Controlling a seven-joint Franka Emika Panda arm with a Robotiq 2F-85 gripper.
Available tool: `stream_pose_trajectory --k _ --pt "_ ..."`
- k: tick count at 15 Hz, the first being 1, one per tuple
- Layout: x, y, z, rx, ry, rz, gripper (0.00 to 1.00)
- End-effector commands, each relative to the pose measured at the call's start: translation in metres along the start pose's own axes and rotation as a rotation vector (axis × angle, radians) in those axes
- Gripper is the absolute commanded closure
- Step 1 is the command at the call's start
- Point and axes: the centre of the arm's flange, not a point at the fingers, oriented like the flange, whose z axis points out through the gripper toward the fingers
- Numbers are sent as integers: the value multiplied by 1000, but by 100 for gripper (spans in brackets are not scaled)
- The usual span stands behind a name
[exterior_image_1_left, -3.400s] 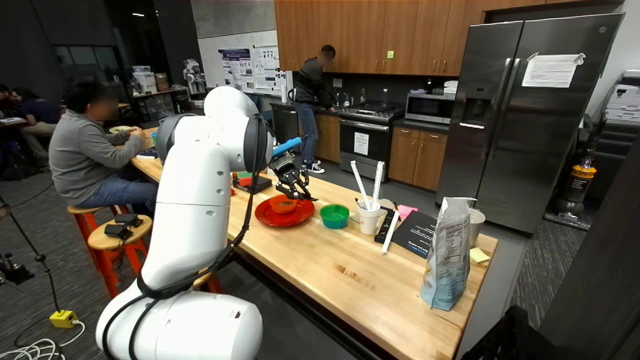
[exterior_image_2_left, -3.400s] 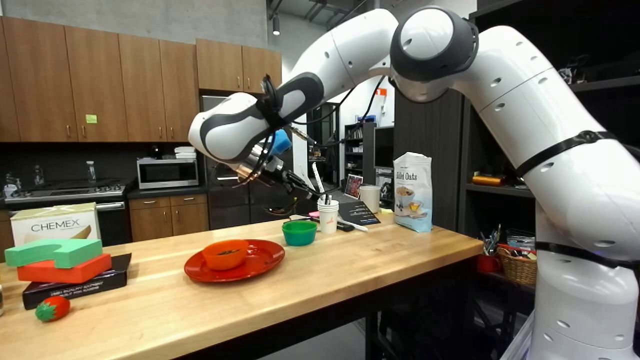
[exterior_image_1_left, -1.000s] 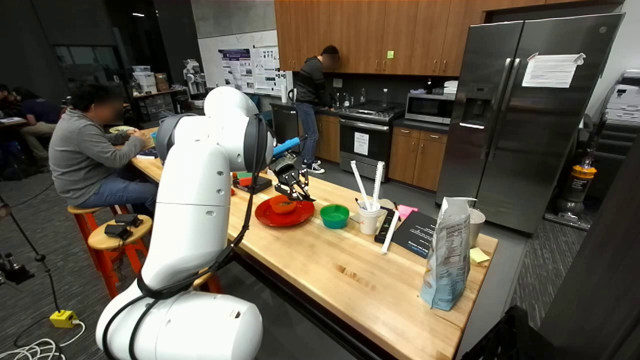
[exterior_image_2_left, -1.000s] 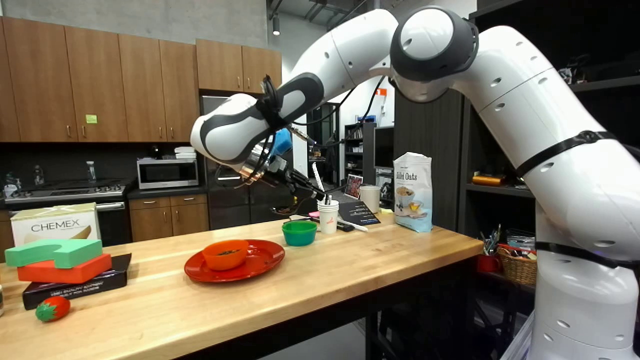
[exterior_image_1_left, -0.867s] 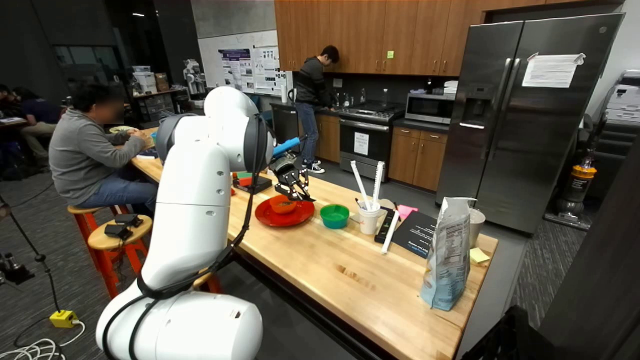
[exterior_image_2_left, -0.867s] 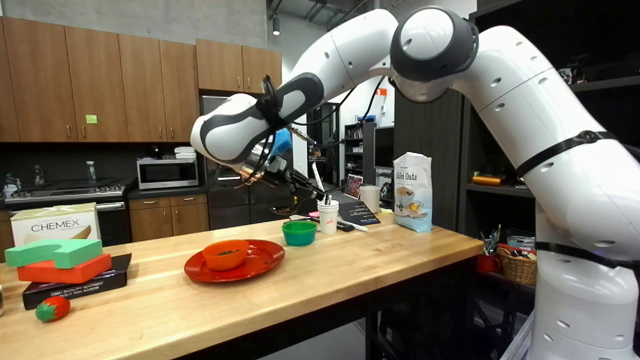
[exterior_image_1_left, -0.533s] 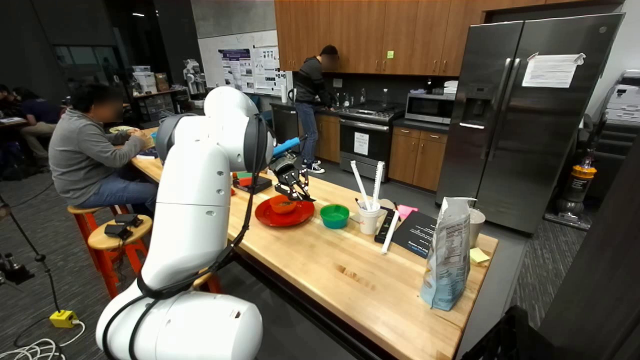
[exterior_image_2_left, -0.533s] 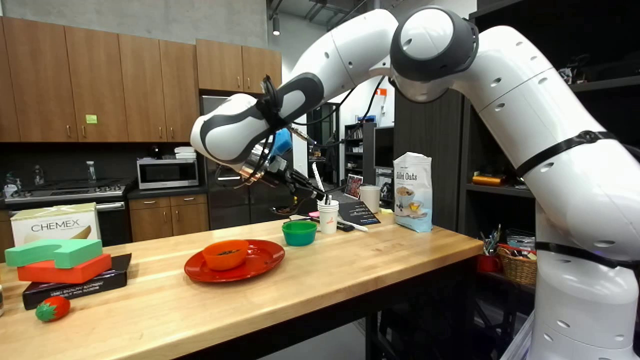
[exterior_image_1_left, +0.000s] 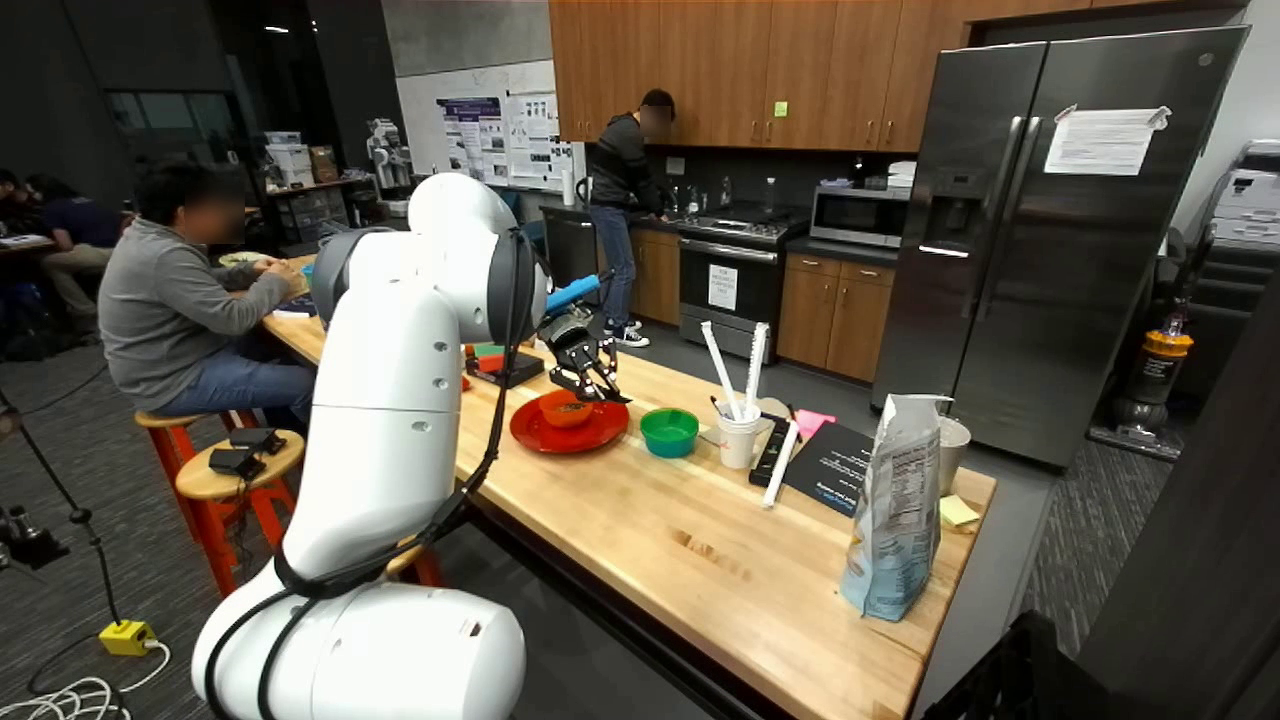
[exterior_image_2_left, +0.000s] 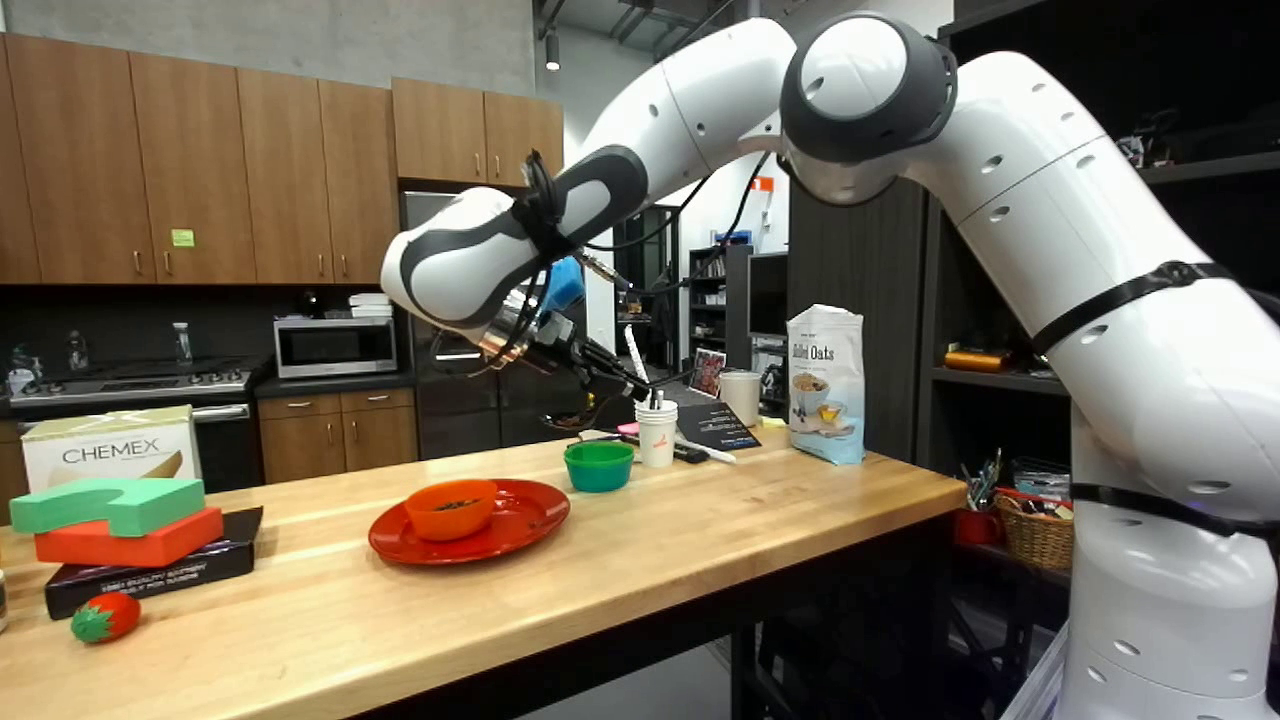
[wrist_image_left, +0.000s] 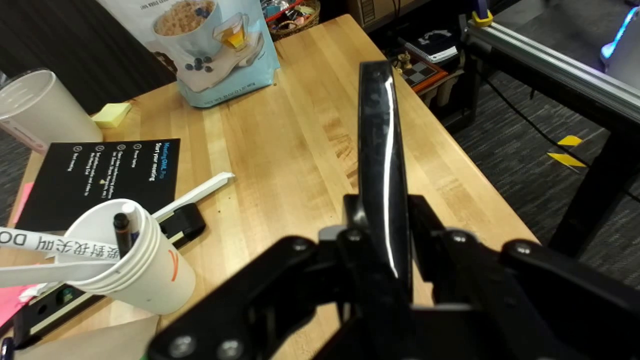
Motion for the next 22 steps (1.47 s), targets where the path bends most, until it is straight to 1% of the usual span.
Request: stream_pose_trajectory --k 1,7,11,16,22 --pt "-1 6 6 -2 -26 30 94" --pt "-10 32 27 7 -52 162 94" --pt "-21 53 47 40 -70 252 94" --pt "-24 74 69 90 -83 269 94" --pt "-24 90 83 133 -68 267 94"
